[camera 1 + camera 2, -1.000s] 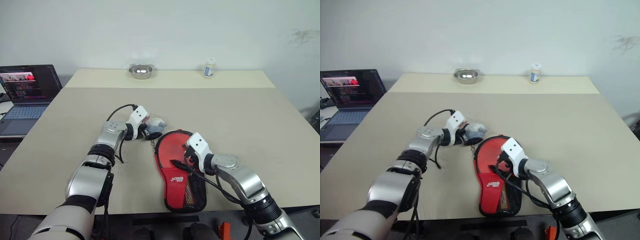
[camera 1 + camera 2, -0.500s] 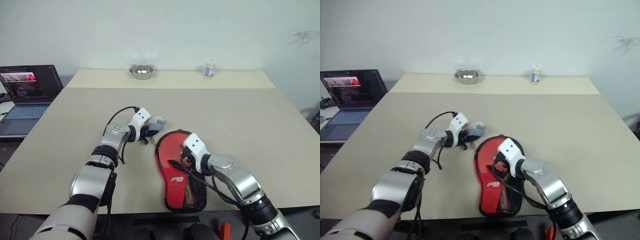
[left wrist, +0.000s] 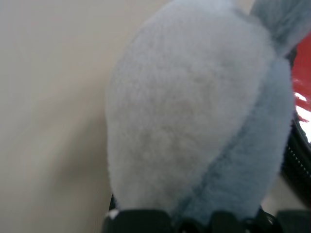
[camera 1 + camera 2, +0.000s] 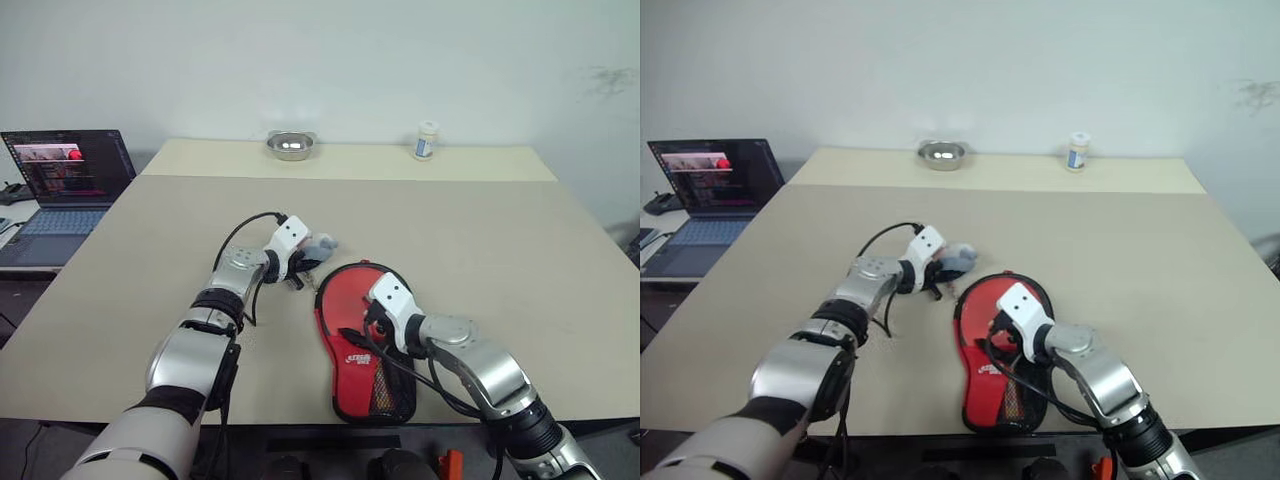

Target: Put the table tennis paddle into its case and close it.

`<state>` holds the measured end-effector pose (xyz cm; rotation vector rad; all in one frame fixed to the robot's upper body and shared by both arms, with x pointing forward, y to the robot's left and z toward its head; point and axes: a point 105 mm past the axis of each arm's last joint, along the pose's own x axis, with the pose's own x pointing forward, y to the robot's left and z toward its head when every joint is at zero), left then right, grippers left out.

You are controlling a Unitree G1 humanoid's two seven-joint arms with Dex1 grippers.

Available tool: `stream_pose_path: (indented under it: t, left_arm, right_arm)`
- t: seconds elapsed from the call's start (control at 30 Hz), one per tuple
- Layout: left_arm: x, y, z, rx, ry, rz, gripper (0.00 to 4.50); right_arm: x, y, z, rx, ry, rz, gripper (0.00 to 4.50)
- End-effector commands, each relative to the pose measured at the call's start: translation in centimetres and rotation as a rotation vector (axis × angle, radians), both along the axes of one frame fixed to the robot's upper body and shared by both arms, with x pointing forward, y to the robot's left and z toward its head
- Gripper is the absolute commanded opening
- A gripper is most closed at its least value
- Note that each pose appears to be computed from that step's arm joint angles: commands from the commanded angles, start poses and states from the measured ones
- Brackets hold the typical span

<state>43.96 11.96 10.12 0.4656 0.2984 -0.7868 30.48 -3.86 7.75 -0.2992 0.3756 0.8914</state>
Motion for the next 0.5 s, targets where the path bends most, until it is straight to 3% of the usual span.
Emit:
stream_pose_path:
  t: [0.03, 0.3, 0.5]
  left_arm:
    - [1.6, -2.0, 2.3, 0.077, -0.135, 0.044, 0.57]
    - [3.2, -6.6, 6.0, 0.299, -0.43, 0.085, 0.55]
    - [2.9, -11.1, 9.0, 0.401, -0.611, 0.006, 0.55]
  right_arm:
    - [-1.0, -1.4, -4.8, -0.089, 0.193, -0.042, 4.5]
    - [-2.1, -1.3, -6.5, -0.108, 0.265, -0.01, 4.5]
    - [-3.0, -1.3, -6.9, -0.116, 0.299, 0.012, 4.5]
